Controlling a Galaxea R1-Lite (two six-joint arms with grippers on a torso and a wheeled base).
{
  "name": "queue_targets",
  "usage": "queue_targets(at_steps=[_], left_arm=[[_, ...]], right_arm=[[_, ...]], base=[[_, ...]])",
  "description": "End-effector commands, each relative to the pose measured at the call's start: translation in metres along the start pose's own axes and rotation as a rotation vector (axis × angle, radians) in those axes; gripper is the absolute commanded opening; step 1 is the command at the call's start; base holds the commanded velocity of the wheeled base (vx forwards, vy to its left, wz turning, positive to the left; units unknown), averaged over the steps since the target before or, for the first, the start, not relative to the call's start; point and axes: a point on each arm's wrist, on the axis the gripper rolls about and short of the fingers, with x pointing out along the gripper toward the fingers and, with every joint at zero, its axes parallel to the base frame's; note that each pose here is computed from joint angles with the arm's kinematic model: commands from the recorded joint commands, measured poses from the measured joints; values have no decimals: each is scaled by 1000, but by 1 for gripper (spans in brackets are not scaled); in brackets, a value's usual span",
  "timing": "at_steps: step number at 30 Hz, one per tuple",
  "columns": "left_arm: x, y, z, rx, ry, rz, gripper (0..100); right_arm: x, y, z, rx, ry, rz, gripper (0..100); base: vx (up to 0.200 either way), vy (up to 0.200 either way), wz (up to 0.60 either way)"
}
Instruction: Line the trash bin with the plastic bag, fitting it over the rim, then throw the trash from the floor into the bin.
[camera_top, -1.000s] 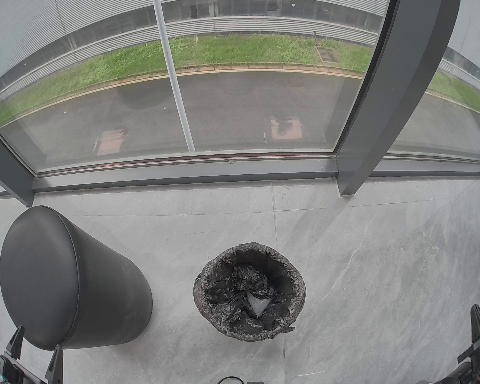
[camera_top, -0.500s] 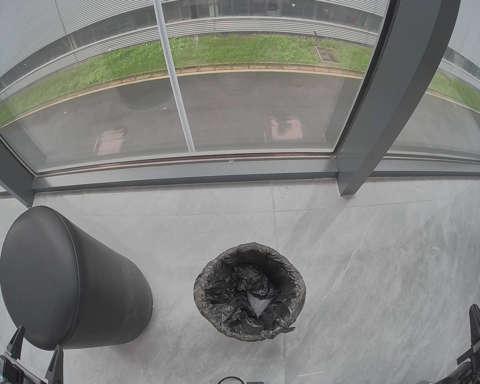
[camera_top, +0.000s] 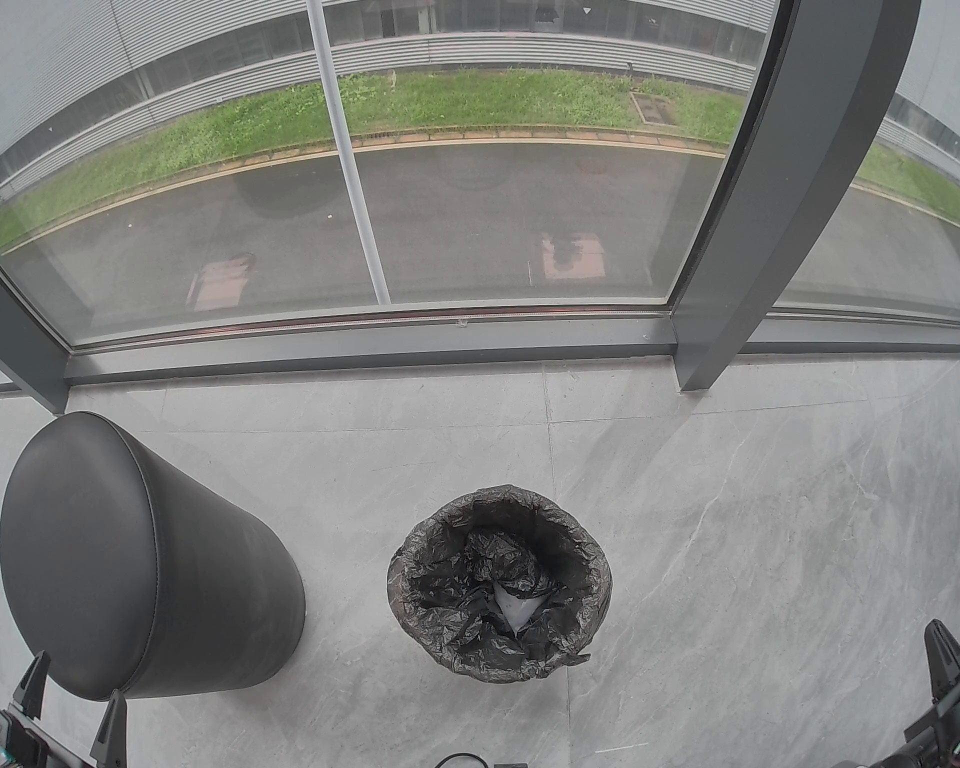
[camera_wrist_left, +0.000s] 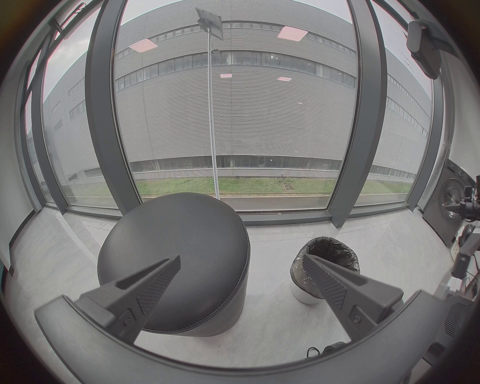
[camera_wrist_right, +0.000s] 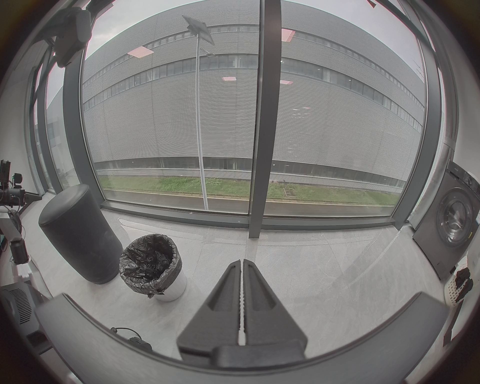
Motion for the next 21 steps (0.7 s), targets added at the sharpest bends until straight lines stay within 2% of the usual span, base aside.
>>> queue_targets(at_steps=[1, 5, 21], left_arm=[[0, 0, -5, 0, 0, 0, 100], [0, 0, -5, 0, 0, 0, 100], [0, 0, -5, 0, 0, 0, 100]], right_arm=[[0, 0, -6, 2, 13, 6, 0], [0, 0, -6, 68, 18, -18, 0], [0, 0, -6, 65, 18, -16, 0]], base=[[0, 0, 0], [0, 0, 0], [0, 0, 0]])
